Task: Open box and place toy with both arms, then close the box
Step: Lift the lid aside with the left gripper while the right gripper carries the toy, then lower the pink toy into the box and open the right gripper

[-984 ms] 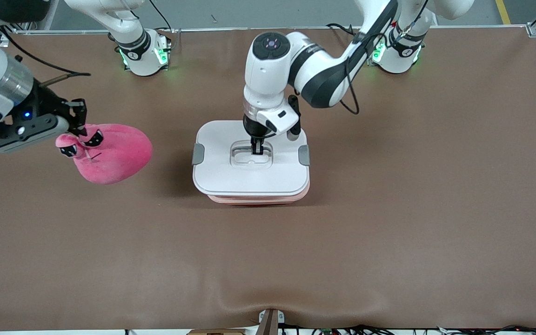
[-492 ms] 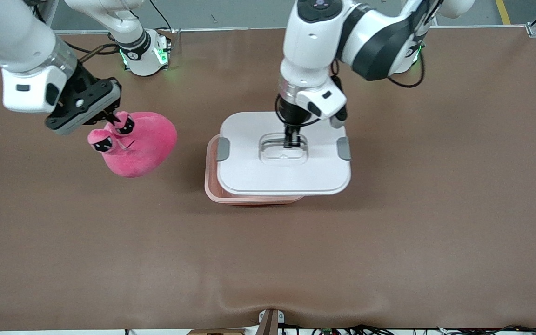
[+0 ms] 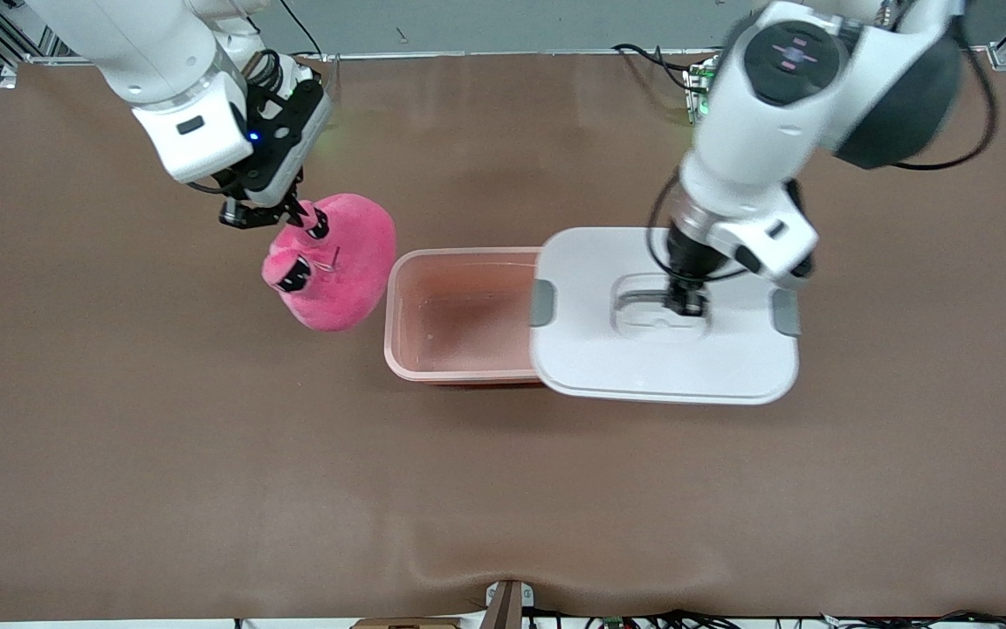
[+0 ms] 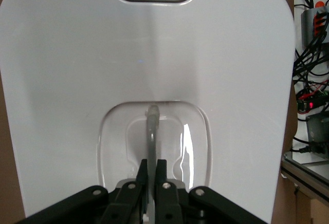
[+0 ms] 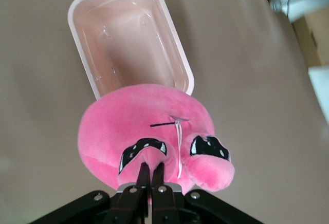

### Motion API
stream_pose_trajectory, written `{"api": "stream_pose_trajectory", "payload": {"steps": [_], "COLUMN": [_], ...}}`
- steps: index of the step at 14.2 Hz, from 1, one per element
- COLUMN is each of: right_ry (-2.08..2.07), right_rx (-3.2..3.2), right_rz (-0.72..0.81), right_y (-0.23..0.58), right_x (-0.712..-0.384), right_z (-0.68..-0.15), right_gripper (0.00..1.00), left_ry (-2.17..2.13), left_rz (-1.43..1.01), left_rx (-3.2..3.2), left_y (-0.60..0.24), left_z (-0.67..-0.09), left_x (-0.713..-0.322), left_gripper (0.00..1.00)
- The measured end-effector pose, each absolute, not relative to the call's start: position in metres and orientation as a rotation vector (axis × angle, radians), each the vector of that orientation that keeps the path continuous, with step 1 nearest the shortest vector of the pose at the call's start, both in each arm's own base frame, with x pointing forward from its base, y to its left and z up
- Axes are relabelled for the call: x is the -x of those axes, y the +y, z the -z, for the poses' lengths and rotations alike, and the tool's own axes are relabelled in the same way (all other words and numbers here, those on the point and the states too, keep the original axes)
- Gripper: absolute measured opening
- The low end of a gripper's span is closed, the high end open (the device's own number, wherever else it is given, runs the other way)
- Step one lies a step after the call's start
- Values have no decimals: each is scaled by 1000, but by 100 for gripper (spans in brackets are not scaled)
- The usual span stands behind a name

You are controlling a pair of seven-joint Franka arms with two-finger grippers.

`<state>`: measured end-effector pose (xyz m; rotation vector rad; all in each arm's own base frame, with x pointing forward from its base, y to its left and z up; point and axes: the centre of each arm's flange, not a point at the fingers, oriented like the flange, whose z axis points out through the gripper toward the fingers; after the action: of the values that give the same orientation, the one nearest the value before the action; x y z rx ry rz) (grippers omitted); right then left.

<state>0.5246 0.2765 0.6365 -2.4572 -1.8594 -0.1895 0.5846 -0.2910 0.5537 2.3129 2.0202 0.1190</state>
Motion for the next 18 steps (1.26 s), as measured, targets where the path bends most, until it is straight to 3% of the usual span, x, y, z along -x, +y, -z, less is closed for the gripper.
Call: {"api": "stream_pose_trajectory", "payload": {"steps": [6, 18], "right_ry": [-2363, -2570], "right_rx": [1978, 1725], "right_rz": [355, 263], "right_y": [318, 364], "right_x": [-546, -540], "right_z": [-602, -524], "right_gripper": [4, 4], "left_ry": [1798, 1613], "left_rz": [-7, 84], "left_rx": [-2583, -2768], "left_y": [-201, -156], "left_z": [-556, -529], "left_x": [-603, -609], "left_gripper": [7, 7]}}
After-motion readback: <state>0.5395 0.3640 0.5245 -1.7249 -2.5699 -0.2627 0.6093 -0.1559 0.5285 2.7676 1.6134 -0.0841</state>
